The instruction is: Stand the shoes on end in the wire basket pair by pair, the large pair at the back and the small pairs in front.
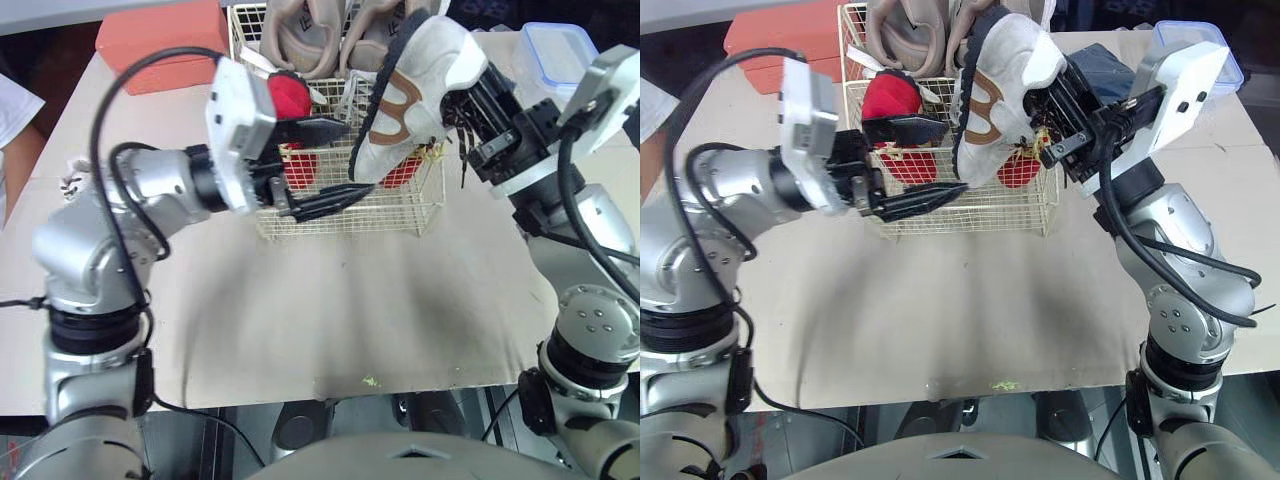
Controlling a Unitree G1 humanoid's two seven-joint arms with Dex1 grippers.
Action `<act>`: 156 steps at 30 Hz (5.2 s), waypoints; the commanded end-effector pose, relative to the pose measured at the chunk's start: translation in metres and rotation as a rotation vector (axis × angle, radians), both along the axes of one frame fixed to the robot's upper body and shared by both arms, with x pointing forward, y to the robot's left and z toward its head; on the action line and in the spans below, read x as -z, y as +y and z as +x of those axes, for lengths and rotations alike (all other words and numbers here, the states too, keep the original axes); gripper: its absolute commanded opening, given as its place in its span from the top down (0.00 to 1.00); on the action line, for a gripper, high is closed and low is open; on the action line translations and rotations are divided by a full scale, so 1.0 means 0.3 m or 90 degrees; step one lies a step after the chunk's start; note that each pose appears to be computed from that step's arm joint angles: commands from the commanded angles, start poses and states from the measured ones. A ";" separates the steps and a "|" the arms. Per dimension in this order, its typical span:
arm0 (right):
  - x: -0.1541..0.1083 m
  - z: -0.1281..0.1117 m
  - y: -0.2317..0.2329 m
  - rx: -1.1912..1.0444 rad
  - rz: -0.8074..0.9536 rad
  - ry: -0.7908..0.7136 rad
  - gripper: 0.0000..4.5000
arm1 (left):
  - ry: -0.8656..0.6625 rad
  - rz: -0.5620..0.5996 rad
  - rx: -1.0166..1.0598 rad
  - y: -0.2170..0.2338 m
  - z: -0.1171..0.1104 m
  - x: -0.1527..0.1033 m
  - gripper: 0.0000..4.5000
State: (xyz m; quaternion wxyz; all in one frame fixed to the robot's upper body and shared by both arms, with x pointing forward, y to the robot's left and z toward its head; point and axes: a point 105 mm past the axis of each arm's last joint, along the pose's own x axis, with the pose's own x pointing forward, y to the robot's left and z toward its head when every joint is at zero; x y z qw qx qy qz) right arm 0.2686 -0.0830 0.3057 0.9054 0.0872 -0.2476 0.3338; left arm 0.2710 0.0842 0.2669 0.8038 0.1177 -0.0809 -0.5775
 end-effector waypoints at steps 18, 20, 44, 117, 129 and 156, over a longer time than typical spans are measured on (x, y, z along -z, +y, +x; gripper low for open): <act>0.001 -0.003 -0.051 -0.081 0.052 0.068 0.48 | -0.053 -0.065 -0.040 0.001 0.057 -0.020 0.91; 0.025 0.003 -0.065 -0.105 0.078 0.120 0.26 | -0.051 -0.092 -0.044 0.004 0.065 -0.033 0.91; 0.057 -0.014 -0.068 -0.178 0.117 0.245 1.00 | 0.007 -0.090 0.009 0.011 0.022 -0.001 0.91; 0.192 -0.059 -0.206 -0.169 -0.233 0.189 0.02 | 0.014 0.036 -0.198 0.322 -0.014 -0.001 0.00; -0.061 -0.100 -0.031 -0.312 -0.318 -0.092 0.02 | -0.016 -0.112 -0.623 0.838 0.072 0.074 0.00; -0.077 -0.060 0.059 -0.304 -0.325 -0.152 0.02 | 0.061 -0.030 -0.981 1.265 0.085 0.355 0.00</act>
